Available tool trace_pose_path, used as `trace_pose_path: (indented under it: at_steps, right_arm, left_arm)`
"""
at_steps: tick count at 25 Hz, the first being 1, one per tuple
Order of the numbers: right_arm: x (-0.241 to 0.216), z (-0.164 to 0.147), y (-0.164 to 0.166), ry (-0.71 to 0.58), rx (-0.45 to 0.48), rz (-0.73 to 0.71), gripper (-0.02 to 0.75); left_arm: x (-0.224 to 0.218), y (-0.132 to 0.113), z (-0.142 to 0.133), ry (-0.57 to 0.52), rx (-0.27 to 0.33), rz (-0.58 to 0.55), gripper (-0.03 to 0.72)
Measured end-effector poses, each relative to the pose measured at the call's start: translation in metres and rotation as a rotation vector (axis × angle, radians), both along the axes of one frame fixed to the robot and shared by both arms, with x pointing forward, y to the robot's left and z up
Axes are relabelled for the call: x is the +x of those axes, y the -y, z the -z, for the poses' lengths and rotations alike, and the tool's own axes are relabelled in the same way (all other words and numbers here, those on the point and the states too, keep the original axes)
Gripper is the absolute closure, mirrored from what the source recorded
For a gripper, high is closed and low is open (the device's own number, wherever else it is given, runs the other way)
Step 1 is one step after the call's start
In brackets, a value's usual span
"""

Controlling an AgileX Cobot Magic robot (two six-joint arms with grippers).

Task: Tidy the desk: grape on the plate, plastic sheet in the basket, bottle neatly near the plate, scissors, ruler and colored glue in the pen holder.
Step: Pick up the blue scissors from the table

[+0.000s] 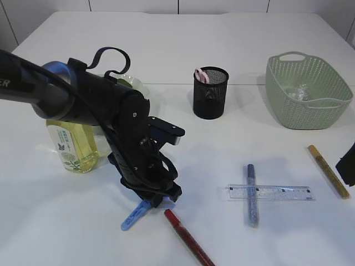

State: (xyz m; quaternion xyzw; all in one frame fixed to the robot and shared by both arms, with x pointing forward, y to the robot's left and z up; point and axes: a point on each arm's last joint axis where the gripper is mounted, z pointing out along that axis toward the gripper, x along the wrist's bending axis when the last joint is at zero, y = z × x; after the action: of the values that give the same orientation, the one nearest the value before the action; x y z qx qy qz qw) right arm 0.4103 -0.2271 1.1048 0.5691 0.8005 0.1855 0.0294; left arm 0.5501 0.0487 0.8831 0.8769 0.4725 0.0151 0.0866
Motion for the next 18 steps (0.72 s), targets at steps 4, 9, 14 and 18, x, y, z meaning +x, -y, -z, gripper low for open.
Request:
trace_pose_path:
  at_steps: [4, 9, 14, 18]
  right_arm:
    - [0.0, 0.0, 0.0, 0.0, 0.0, 0.0, 0.374]
    - [0.0, 0.0, 0.0, 0.0, 0.0, 0.0, 0.372]
    - [0.0, 0.0, 0.0, 0.0, 0.0, 0.0, 0.372]
    - [0.0, 0.0, 0.0, 0.0, 0.0, 0.0, 0.373]
  left_arm:
    - [0.0006, -0.0046, -0.0009, -0.023, 0.016, -0.011, 0.475]
    - [0.0081, -0.0049, -0.0071, -0.01, 0.005, -0.023, 0.473]
    - [0.0079, -0.0049, -0.0082, -0.014, 0.006, -0.023, 0.473]
    - [0.0079, -0.0049, -0.0082, -0.014, 0.006, -0.023, 0.472]
